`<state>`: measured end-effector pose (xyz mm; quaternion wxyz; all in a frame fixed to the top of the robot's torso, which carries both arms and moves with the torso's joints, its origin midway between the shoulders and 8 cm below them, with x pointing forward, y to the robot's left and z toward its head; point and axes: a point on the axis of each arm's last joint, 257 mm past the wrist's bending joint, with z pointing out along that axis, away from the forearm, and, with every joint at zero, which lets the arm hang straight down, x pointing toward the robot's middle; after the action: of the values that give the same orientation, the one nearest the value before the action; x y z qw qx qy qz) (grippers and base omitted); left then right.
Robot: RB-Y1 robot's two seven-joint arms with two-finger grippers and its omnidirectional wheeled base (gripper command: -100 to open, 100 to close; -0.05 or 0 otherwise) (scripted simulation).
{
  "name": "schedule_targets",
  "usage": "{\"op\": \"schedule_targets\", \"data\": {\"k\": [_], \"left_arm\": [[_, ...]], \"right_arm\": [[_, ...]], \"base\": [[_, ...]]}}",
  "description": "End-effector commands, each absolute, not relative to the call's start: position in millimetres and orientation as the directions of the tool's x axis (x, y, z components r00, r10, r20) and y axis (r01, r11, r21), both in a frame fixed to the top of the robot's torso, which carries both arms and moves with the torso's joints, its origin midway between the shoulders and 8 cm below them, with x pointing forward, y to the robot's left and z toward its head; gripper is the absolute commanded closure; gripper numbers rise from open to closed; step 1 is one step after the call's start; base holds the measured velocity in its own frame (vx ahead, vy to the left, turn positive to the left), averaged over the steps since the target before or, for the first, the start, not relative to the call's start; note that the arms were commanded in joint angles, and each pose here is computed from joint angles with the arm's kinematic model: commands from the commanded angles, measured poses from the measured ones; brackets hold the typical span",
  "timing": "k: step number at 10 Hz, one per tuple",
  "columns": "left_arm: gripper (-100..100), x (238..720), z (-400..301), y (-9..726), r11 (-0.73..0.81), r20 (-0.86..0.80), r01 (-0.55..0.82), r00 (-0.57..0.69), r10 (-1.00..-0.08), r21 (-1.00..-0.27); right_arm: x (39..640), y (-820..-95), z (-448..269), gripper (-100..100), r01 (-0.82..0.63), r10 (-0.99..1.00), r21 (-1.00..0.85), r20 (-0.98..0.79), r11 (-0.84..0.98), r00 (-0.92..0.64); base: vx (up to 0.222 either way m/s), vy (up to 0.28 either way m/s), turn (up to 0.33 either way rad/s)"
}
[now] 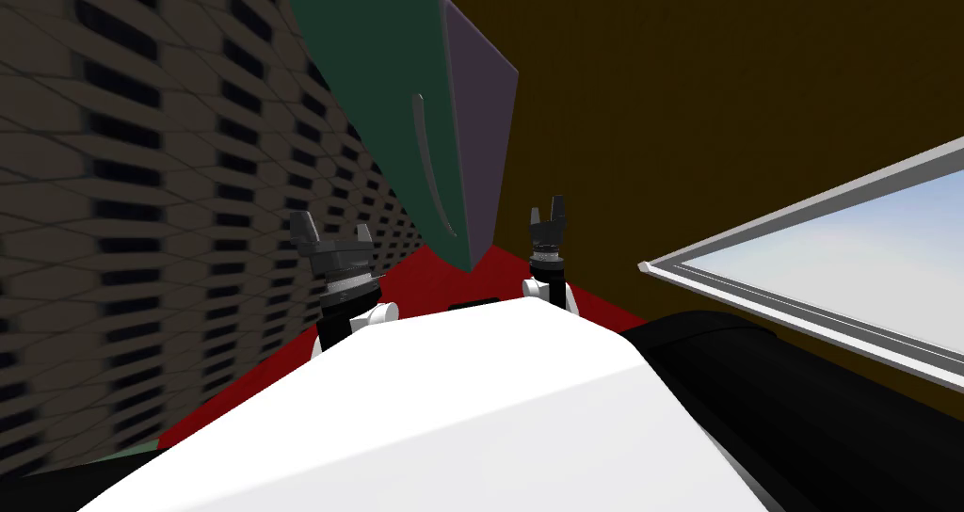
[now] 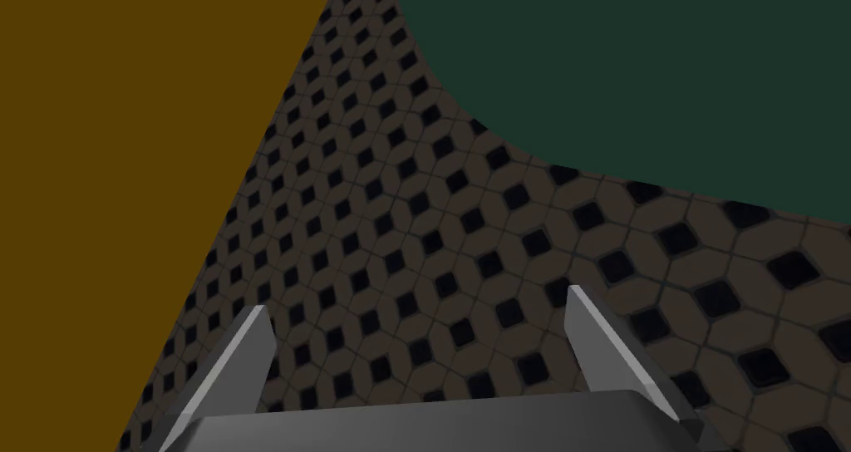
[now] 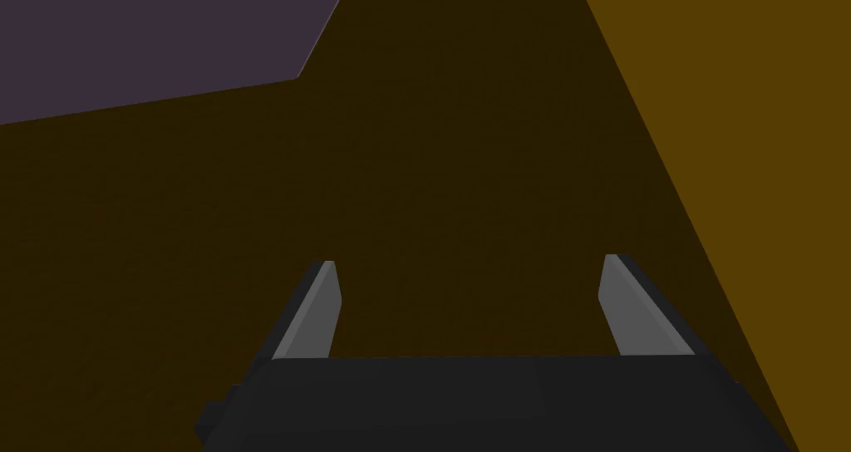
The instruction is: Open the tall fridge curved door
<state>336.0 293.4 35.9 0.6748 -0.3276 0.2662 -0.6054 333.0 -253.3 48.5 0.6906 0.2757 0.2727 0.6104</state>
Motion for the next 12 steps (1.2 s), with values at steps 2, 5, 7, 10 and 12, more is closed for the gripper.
{"op": "schedule_targets", "data": {"k": [2,5,7,10,12], "left_arm": [[0,335.9,35.9,293.4,0.052,0.037,0.643,0.125,-0.991,-0.764],[0,335.9,36.0,293.3,0.053,0.037,0.643,0.125,-0.991,-0.764],[0,335.9,36.0,293.3,0.053,0.037,0.643,0.125,-0.991,-0.764],[-100,338.5,33.0,289.3,0.070,0.001,0.636,0.110,-0.994,-0.769],[-100,343.2,25.7,285.1,0.098,-0.049,0.624,0.095,-0.994,-0.775]], "right_arm": [[333.0,-253.2,48.6,0,-0.693,0.994,0.714,-0.040,0.103,0.106],[333.0,-253.2,48.6,0,-0.693,0.994,0.714,-0.040,0.103,0.106],[332.9,-253.2,48.7,0,-0.693,0.994,0.713,-0.040,0.103,0.106],[332.9,-253.2,48.7,0,-0.693,0.994,0.713,-0.040,0.103,0.106],[333.1,-253.3,48.4,0,-0.693,0.994,0.714,-0.040,0.103,0.106]], "base": [[0.000,0.000,0.000],[0.000,0.000,0.000],[0.000,0.000,0.000],[0.005,-0.002,-0.003],[0.025,-0.014,-0.011]]}}
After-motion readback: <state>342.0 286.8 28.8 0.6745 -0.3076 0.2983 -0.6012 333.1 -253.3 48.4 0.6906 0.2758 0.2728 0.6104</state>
